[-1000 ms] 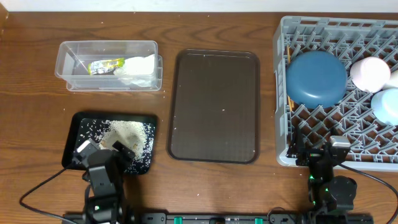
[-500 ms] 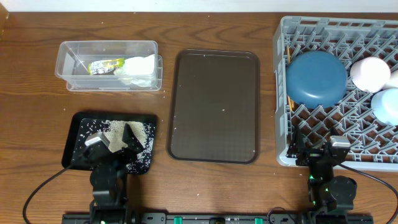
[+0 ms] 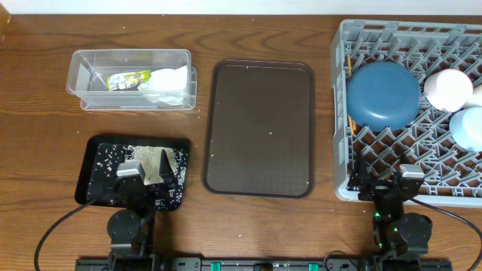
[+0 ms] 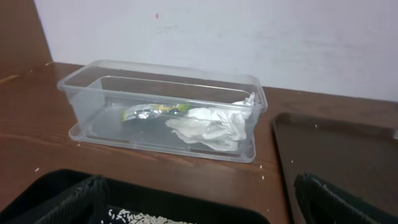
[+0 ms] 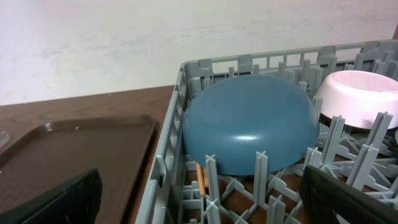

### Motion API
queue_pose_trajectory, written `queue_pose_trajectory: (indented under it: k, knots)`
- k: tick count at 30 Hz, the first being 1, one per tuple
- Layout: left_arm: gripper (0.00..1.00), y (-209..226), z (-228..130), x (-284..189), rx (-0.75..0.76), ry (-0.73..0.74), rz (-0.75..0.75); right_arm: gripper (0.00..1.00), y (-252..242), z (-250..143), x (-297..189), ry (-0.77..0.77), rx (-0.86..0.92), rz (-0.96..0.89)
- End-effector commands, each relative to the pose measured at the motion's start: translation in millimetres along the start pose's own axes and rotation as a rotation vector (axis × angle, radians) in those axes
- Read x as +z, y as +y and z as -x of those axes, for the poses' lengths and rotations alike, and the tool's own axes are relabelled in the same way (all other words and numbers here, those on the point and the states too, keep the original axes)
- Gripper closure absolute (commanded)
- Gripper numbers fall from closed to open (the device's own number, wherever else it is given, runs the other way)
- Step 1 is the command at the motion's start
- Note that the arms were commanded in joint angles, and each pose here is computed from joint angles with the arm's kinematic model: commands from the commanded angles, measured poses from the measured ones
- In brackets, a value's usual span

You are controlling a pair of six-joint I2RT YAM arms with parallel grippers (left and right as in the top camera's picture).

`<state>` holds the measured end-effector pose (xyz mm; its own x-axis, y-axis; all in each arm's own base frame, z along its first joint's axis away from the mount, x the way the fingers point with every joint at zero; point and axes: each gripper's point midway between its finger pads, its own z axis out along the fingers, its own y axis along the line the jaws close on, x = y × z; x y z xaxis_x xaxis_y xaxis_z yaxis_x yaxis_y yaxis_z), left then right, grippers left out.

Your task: Sort waste into correct bins and load items into the dishwasher rack

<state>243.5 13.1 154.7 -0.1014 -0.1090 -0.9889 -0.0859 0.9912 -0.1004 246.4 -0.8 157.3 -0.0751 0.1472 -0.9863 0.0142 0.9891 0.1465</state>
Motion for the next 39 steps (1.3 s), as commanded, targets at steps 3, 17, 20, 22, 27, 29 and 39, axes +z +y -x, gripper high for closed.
queue_pose_trajectory:
  k: [3,17,20,22,27,29,39]
  knots:
    - [0.02,-11.3,-19.4,1.2,0.051,0.05,-0.059,0.01,-2.9,-0.4,-0.1,-0.003,-0.014,-0.011]
    - [0.02,-14.6,-20.1,1.0,0.055,0.052,-0.069,0.01,-2.9,-0.4,-0.1,-0.003,-0.014,-0.011]
    - [0.02,-14.5,-20.0,1.1,0.055,0.052,-0.069,0.01,-2.9,-0.4,-0.1,-0.003,-0.014,-0.011]
    - [0.02,-14.6,-20.1,1.0,0.055,0.052,-0.069,0.01,-2.9,-0.4,-0.1,-0.003,-0.014,-0.011]
    - [0.02,-14.6,-20.1,1.0,0.055,0.052,-0.069,0.01,-2.9,-0.4,-0.1,-0.003,-0.014,-0.011]
    - [0.02,-14.6,-20.1,1.0,0.055,0.052,-0.069,0.01,-2.9,-0.4,-0.1,-0.003,-0.014,-0.011]
    - [0.02,-14.6,-20.1,1.0,0.055,0.052,-0.069,0.01,-2.9,-0.4,-0.1,-0.003,-0.014,-0.011]
